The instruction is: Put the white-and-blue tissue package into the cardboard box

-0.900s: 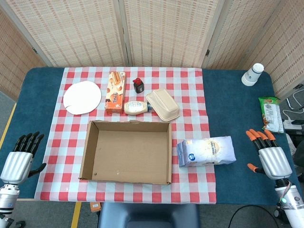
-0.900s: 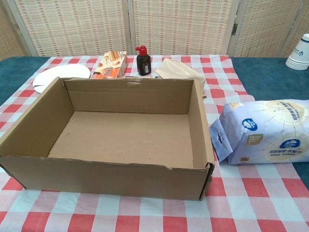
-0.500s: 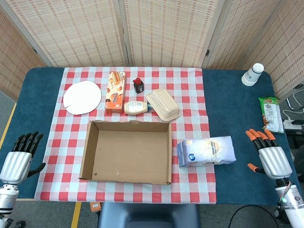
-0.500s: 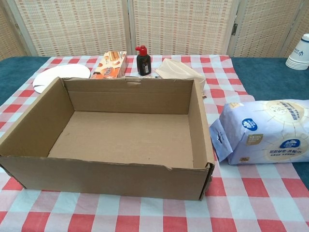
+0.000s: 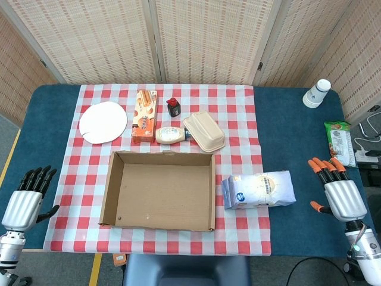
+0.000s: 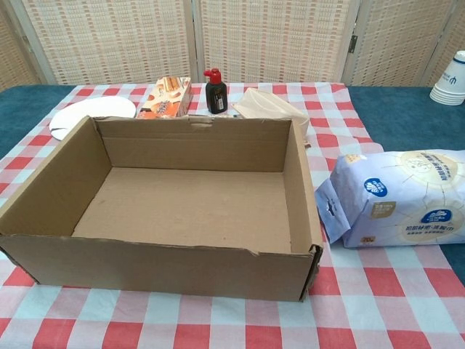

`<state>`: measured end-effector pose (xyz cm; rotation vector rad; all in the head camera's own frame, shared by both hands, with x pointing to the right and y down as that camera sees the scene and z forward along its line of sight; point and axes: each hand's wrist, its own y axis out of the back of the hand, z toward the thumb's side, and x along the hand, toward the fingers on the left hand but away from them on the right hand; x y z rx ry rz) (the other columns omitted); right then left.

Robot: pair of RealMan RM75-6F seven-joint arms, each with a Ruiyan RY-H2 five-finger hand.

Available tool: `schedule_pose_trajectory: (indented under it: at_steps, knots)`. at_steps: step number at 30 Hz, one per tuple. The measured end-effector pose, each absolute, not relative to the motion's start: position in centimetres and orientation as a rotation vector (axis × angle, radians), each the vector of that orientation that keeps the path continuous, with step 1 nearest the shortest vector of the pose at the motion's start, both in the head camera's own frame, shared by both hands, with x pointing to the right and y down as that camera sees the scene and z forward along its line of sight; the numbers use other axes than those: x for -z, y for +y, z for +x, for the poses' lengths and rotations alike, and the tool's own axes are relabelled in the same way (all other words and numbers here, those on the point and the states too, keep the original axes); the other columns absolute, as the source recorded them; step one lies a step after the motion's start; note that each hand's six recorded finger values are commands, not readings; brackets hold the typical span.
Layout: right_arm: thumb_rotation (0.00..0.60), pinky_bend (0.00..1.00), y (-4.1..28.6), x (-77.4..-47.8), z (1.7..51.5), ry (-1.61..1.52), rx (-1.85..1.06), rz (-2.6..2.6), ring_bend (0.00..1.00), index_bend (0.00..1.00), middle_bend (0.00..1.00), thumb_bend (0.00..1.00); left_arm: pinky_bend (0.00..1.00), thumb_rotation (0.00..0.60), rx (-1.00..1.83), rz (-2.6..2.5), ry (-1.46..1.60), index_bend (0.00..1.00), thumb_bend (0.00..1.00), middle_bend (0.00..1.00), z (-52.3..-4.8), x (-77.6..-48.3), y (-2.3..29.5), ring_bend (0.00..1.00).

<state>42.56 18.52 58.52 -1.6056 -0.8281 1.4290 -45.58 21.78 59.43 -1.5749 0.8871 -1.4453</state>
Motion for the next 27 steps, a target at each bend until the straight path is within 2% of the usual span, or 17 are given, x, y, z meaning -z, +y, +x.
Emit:
schedule_pose_trajectory:
  at_steps: [12,27]
  knots:
    - [0.6,0.04,17.5,-58.6,38.1,-0.755,-1.442,-1.747,0.0,0.0,0.05,0.0,0.07,0.6,1.441,-1.586,0.898,0.0,0.2,0.0,-45.6,-59.2,21.7,0.0]
    - [0.6,0.0,16.0,-61.7,33.5,-0.557,-1.497,-1.909,0.0,0.0,0.05,0.0,0.07,0.6,1.431,-1.6,0.91,0.0,0.2,0.0,-45.6,-58.7,21.8,0.0]
